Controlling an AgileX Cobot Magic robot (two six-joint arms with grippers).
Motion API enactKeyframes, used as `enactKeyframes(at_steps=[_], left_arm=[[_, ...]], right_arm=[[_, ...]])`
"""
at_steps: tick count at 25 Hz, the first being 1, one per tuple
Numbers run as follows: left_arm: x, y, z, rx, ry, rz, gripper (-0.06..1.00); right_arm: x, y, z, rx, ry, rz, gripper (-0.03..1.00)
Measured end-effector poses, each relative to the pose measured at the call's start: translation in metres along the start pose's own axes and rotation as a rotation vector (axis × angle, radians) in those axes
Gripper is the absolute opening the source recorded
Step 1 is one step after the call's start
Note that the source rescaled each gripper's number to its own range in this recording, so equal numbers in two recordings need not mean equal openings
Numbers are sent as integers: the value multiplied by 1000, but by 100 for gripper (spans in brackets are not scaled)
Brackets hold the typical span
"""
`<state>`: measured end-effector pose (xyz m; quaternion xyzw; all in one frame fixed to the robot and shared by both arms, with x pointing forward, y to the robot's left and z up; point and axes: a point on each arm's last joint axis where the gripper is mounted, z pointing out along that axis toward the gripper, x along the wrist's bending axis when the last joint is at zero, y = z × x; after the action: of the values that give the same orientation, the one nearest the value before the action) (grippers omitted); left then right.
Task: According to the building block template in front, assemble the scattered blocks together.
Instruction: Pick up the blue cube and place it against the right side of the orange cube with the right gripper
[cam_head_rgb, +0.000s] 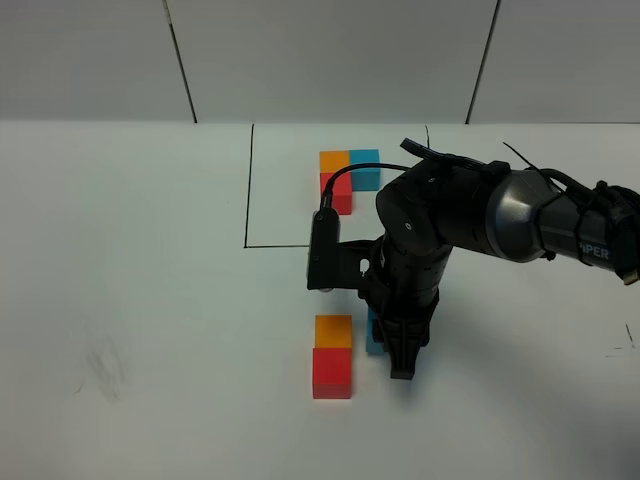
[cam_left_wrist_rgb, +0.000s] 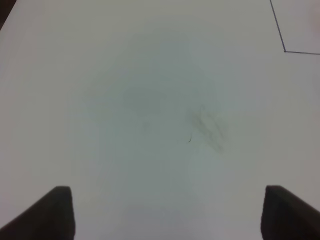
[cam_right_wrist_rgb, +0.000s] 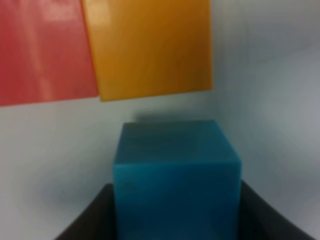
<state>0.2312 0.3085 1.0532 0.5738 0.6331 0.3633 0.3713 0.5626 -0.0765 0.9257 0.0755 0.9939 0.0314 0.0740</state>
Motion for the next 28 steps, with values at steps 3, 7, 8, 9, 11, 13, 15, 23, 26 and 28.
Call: enactKeyframes(at_steps=[3,7,8,9,11,13,15,23,26,28], left_arm=[[0,0,0,0,0,0,66],[0,0,0,0,0,0,66],[0,0,0,0,0,0,66],[0,0,0,0,0,0,66],[0,0,0,0,0,0,66],[0,0,0,0,0,0,66],[0,0,0,0,0,0,66],[0,0,0,0,0,0,66],[0,0,0,0,0,0,66],[0,0,0,0,0,0,66]], right_arm=[[1,2,0,-4,-3,-4,28],[4,7,-1,-17,-11,-19,28],[4,8,-1,-20,-14,-20,28],[4,8,-1,-22,-15,-19,28],[4,8,-1,-22,-14,-19,28],[4,8,-1,-22,-14,-19,28],[4,8,0,-23,-14,-21,28],[4,9,5,-29,-20,-32,28],[4,9,9,-22,-13,-37,28],[4,9,13,-16,-6,-41,28]])
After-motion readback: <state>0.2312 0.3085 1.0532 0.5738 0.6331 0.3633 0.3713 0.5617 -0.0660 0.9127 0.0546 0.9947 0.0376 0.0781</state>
